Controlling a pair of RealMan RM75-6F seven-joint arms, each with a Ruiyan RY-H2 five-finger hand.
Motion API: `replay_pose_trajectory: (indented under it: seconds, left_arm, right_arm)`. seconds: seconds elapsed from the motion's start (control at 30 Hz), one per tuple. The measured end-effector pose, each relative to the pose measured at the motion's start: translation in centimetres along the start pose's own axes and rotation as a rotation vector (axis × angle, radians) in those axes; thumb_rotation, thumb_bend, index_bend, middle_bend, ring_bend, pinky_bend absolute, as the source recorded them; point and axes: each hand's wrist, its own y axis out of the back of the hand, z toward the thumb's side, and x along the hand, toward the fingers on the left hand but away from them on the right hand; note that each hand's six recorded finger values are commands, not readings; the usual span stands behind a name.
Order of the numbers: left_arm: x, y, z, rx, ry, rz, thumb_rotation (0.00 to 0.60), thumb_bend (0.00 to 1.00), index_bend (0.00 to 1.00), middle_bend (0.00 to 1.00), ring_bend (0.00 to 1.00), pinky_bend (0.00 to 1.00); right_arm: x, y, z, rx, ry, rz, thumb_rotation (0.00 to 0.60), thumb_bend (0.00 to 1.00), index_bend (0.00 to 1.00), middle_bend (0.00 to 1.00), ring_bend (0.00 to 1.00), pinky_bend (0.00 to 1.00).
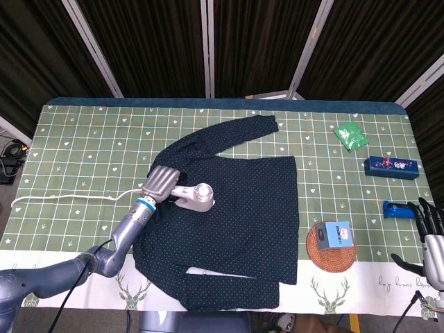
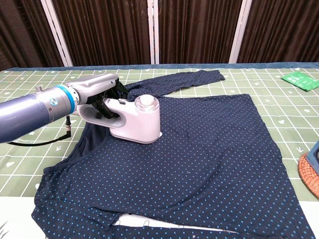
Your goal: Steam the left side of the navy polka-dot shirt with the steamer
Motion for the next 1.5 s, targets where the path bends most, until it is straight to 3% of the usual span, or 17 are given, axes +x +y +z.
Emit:
replay_pose_trajectory:
  seconds: [0.63,1.5]
  left_arm:
    - [-0.8,-2.6,2.3,0.002,-0.064,-0.026,0.600,0.62,0.89,0.81,0.76,1.00]
    - [-2.1,-5.0,8.7,-0.013,-0.216,-0.066,0.600,0.61,0.89,0.81,0.76,1.00]
  right_arm:
    - [0.2,0.4,-0.1,-0.009,0.004,-0.007,0.600,0.00,0.00,0.00,0.00,0.00]
    - [0.5,0.9,-0.3,-0.022,0.005,-0.021,0.600,0.00,0.00,0.00,0.00,0.00]
